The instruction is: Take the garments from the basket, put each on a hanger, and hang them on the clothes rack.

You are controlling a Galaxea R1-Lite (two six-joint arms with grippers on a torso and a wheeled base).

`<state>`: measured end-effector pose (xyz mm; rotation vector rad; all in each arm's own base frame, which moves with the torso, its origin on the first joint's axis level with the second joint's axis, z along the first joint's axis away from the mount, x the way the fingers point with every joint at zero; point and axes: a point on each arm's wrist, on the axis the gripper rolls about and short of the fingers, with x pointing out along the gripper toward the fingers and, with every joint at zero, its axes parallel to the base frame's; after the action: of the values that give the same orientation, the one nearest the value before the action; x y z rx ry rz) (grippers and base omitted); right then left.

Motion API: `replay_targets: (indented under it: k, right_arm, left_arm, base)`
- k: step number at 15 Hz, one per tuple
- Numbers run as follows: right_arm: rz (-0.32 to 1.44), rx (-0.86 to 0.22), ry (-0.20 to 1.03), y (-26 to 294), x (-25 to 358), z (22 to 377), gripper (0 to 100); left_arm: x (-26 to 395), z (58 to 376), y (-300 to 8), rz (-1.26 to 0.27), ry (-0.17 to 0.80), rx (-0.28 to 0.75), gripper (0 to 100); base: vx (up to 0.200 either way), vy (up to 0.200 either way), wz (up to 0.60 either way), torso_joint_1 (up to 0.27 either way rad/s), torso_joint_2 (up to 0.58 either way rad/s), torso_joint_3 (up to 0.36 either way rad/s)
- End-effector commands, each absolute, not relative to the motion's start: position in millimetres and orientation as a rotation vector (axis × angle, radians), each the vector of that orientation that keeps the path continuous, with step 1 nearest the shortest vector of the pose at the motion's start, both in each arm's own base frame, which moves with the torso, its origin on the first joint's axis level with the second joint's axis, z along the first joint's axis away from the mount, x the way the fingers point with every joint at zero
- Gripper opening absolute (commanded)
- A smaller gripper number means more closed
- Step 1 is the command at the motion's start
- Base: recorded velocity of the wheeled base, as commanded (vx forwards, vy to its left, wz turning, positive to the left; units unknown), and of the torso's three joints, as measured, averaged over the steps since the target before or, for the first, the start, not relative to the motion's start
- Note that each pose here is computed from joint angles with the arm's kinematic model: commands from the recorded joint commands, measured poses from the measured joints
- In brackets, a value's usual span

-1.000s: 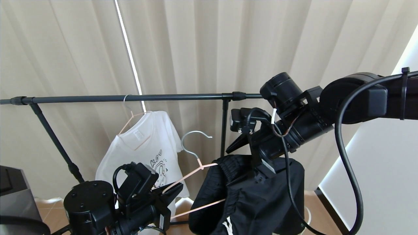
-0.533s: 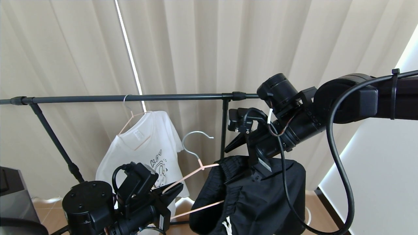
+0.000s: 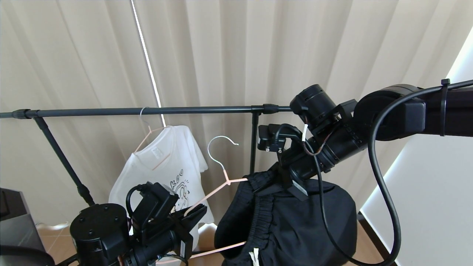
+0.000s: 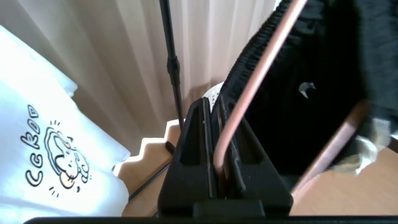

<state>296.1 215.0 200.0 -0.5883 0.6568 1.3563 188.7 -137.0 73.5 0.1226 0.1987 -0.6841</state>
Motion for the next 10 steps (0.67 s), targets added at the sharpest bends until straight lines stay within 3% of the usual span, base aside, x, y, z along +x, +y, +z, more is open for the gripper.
replay_targets:
  k: [1,7,8,10]
  right_arm:
    - [1.356,-0.588,0.654,215.1,296.1,200.3,0]
    - [1.358,-0.588,0.649,214.1,293.6,203.3,0]
    - [1.358,-0.588,0.649,213.9,293.2,203.5,0]
    - [1.357,-0.589,0.646,212.1,290.6,206.0,0]
  left_arm:
    - [189.4,73.6,-137.2,-0.685,0.197,0.122,0]
    - [189.9,73.6,-136.6,-0.679,0.197,0.123,0]
    - [190.1,73.6,-136.3,-0.677,0.197,0.123,100]
    - [189.6,73.5,-135.6,-0.679,0.198,0.124,100]
  base:
    - [0.000,0.000,0.00,0.000,0.00,0.000]
    - [0.000,0.000,0.00,0.000,0.00,0.000]
    - [0.000,0.000,0.00,0.000,0.00,0.000]
    - [0.000,0.000,0.00,0.000,0.00,0.000]
